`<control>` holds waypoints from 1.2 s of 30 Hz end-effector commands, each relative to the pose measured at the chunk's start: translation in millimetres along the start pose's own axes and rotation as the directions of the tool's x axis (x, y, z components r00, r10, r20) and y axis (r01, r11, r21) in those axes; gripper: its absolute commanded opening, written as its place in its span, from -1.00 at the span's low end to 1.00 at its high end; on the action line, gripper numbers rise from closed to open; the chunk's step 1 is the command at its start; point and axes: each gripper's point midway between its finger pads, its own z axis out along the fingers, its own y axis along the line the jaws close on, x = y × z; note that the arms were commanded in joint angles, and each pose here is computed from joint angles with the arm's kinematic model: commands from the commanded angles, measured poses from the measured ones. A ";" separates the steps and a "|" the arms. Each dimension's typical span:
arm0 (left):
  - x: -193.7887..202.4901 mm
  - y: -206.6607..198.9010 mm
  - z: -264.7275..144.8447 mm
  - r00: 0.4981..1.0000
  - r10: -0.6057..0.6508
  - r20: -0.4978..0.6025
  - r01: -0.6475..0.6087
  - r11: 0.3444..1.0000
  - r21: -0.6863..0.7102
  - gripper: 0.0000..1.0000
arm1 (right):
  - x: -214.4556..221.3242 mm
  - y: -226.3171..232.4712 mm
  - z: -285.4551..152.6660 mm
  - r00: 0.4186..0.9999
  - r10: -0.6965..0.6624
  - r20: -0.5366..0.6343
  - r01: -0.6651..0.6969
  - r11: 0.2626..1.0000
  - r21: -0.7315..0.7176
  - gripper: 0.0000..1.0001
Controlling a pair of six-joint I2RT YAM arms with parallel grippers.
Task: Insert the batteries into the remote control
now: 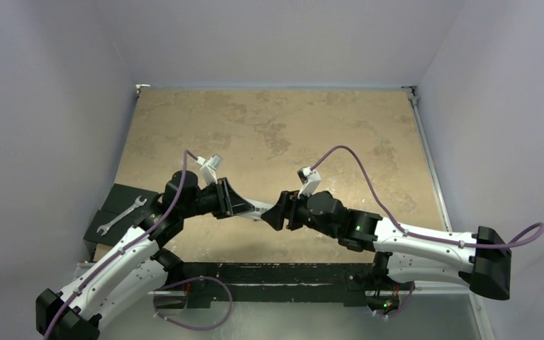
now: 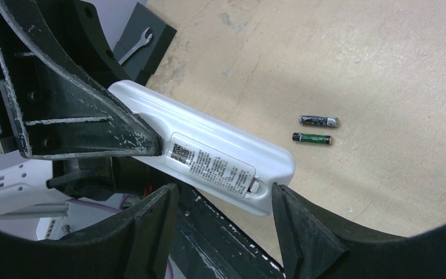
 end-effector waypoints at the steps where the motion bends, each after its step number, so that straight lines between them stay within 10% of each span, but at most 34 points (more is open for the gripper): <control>1: -15.3 -26.2 -4.5 0.998 0.054 0.044 -0.057 0.996 0.072 -1.00 | -18.9 19.9 -0.7 0.999 -0.001 0.052 0.002 1.000 -0.031 0.35; 36: -16.7 -24.2 -6.4 0.996 0.081 0.048 -0.083 0.995 0.051 -1.00 | -13.4 13.8 3.2 0.998 -0.037 0.043 0.035 0.998 0.054 0.35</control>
